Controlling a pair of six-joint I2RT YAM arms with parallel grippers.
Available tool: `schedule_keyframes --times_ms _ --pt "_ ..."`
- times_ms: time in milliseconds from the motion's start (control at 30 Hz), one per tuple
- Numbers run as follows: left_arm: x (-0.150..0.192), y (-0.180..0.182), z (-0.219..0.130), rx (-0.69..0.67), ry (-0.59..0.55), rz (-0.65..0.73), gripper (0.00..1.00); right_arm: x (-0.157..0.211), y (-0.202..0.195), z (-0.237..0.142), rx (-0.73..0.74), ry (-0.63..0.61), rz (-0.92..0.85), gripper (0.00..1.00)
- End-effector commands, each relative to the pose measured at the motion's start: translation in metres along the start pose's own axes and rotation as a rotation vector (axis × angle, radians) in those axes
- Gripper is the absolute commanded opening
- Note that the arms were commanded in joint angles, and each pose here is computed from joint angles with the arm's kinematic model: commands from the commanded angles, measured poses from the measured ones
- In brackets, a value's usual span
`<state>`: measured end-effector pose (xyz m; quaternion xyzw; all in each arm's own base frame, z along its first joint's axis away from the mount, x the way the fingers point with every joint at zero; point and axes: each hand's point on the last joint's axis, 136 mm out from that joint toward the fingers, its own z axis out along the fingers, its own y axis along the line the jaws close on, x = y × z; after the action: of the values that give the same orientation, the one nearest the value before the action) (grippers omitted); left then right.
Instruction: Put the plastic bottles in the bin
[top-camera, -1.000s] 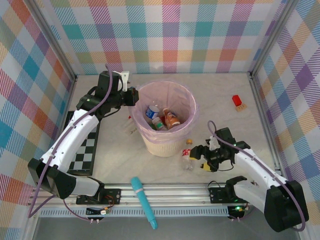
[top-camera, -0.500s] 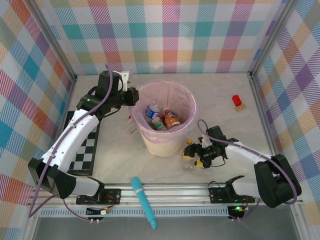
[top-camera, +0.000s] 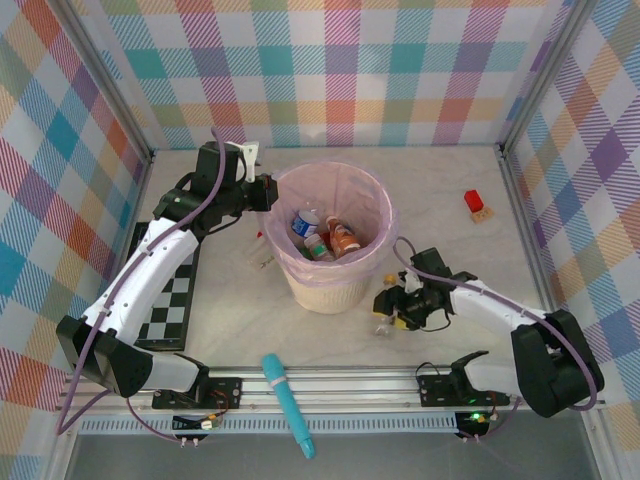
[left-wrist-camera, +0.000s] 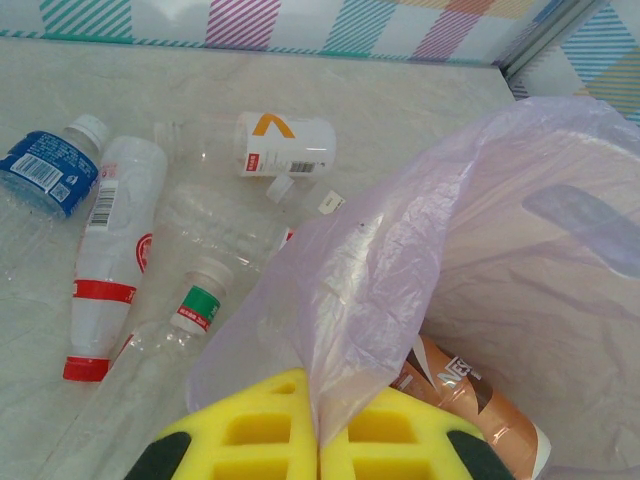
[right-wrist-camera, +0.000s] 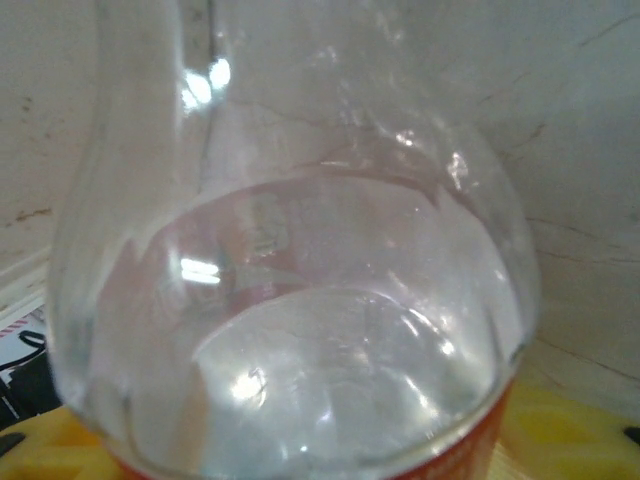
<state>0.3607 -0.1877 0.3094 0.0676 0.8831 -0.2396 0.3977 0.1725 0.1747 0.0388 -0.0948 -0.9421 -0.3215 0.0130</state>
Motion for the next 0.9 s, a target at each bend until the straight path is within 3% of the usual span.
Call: schedule_keyframes --times_ms 0,267,433,567,767,867 --pt "0.01 -0.001 0.009 0.013 0.039 -0.036 0.0 -0.007 0.0 -0.019 0.078 -0.038 -0.062 0.57" --pt "0.012 -0.002 0.007 0.019 0.051 -0.023 0.0 -0.026 0.004 -0.087 0.139 -0.184 -0.096 0.56" --pt "0.012 0.0 0.008 0.0 0.069 -0.006 0.0 -0.034 0.006 -0.139 0.283 -0.222 -0.162 0.55" --pt "0.011 0.0 0.005 -0.002 0.07 0.002 0.0 -0.049 0.029 -0.187 0.26 -0.33 -0.178 0.54" --pt "0.012 0.004 0.002 -0.037 0.074 0.018 0.0 -0.069 0.063 -0.268 0.382 -0.507 -0.3 0.53" --pt "0.014 0.002 0.002 -0.043 0.078 0.034 0.0 -0.076 0.1 -0.297 0.355 -0.578 -0.406 0.51"
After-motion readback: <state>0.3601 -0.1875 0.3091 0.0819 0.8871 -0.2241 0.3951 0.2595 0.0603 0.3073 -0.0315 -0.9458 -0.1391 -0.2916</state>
